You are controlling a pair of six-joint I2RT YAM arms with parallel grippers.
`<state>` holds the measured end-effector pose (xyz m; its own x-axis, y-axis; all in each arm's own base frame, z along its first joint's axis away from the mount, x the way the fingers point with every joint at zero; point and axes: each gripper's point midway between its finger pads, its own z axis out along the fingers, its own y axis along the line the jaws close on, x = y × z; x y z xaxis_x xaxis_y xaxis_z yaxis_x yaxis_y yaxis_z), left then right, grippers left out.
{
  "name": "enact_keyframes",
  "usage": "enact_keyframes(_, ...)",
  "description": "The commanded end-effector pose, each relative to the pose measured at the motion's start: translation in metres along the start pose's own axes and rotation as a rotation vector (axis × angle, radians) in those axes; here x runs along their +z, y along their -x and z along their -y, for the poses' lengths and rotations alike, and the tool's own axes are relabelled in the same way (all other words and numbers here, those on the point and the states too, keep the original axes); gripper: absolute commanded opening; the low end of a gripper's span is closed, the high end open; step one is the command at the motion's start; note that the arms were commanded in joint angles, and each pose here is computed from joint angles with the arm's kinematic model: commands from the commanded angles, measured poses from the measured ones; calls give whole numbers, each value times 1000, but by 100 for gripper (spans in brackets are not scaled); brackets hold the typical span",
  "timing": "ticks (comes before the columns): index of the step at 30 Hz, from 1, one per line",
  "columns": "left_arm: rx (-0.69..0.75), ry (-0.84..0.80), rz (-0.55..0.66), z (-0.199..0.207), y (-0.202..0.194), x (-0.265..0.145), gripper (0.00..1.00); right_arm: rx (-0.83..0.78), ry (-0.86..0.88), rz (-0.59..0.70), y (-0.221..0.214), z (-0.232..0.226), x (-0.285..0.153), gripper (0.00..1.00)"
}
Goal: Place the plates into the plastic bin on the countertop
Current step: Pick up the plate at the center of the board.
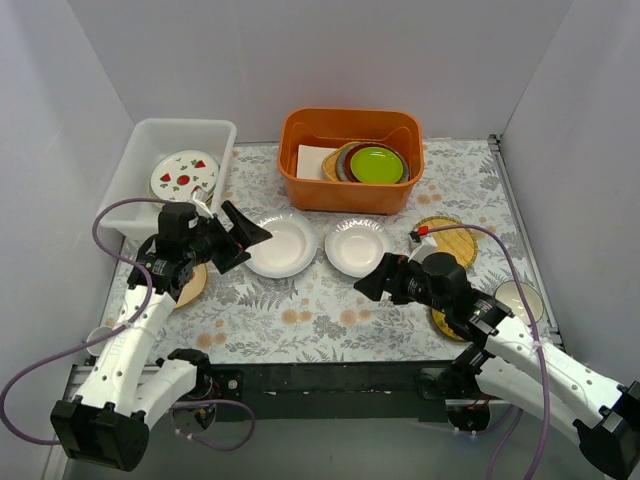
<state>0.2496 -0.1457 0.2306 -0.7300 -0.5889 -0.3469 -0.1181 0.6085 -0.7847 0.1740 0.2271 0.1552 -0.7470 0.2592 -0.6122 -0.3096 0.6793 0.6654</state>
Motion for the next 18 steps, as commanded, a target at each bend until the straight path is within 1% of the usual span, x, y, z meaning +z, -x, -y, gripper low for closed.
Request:
enact_keyframes(1,9,-14,-26,16,-16,16,87,-30,16,50,23,-18,-5,98)
enact_keyframes(2,34,-22,-43,23,-25,21,87,-36,21,55,27,-21,-6,98)
enact_keyframes(4,37,-24,-67,30,-35,33,87,-48,10,89,40,-26,-9,98)
enact_keyframes(7,64,-27,-134,40,-66,52,87,-61,14,118,55,-36,-14,98)
enact_keyframes(9,74,-18,-141,43,-75,62,87,-64,3,135,64,-38,-17,98)
enact_keyframes(10,86,-18,-171,45,-88,71,87,-68,15,154,73,-45,-21,98)
enact_keyframes(13,89,-30,-196,53,-102,84,87,-83,-32,173,85,-42,-26,98)
enact_keyframes(14,95,-20,-221,53,-113,91,87,-94,-77,173,87,-33,-27,98)
enact_keyframes(16,106,-41,-235,63,-123,95,86,-103,-116,181,91,-26,-30,98)
enact_keyframes(18,112,-30,-256,64,-132,104,86,-94,-189,198,95,-9,-35,97)
